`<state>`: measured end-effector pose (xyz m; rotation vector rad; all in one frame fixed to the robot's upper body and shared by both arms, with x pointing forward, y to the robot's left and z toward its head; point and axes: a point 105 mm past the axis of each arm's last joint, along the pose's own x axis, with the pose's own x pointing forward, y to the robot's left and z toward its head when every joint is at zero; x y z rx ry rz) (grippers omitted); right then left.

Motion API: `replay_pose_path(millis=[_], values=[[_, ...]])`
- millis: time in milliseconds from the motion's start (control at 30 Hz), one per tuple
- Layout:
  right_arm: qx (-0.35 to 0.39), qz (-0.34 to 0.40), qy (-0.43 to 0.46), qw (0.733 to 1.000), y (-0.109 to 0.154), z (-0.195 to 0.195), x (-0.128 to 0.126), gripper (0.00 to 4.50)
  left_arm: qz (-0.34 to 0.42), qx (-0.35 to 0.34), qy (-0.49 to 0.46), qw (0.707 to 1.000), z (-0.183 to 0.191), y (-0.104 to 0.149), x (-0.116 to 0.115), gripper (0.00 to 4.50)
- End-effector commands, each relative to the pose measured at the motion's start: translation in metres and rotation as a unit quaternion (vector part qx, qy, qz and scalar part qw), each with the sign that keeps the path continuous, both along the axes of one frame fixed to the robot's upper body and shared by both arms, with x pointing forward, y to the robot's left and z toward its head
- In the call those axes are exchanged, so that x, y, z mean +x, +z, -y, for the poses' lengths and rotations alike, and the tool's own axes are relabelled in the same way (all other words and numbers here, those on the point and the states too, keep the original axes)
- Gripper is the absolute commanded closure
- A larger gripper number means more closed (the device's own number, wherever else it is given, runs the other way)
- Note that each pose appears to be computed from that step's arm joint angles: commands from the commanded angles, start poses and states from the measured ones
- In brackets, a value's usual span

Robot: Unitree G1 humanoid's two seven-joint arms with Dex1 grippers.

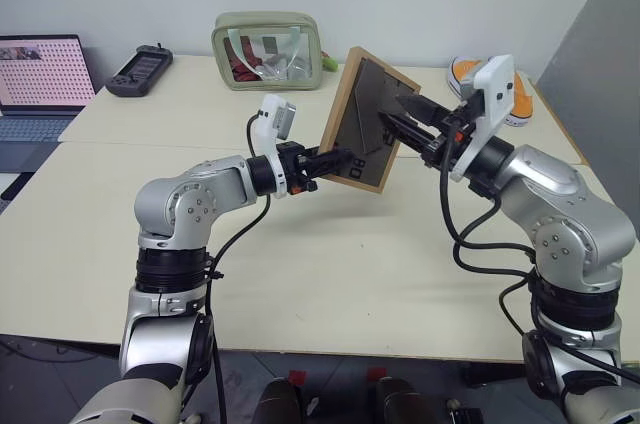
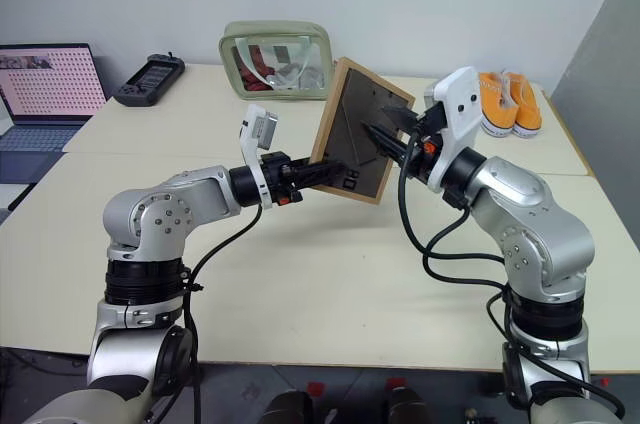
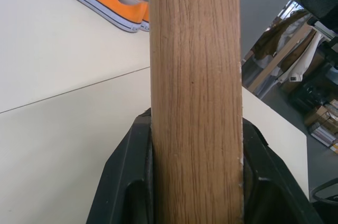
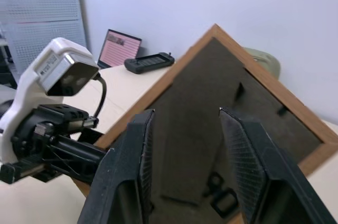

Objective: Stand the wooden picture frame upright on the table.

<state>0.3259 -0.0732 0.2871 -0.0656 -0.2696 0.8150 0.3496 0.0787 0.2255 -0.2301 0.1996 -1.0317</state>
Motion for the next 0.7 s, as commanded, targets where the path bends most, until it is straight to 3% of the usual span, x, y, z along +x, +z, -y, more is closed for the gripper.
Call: replay_pose_path(millis=[33, 300, 400, 600, 700], values=[[0.006, 0.023, 0.001, 1.0, 0.008, -0.003, 0.003, 2.47, 0.054, -0.011, -0.035, 0.998, 0.01, 0.029, -0.015, 3.21], [0.005, 0.017, -0.01, 1.0, 0.002, 0.007, 0.018, 2.47, 0.056, -0.007, -0.043, 0.997, 0.009, 0.031, -0.023, 3.21], [0.005, 0.019, -0.018, 1.0, 0.003, 0.013, 0.022, 2.04, 0.055, -0.006, -0.037, 0.998, 0.007, 0.03, -0.023, 3.21], [0.0, 0.023, -0.018, 1.0, 0.004, 0.012, 0.022, 0.74, 0.053, -0.006, -0.03, 0.998, 0.005, 0.028, -0.022, 3.21], [0.017, 0.019, -0.006, 1.0, 0.008, 0.005, 0.02, 0.74, 0.052, -0.003, -0.029, 0.998, 0.005, 0.025, -0.02, 3.21]])
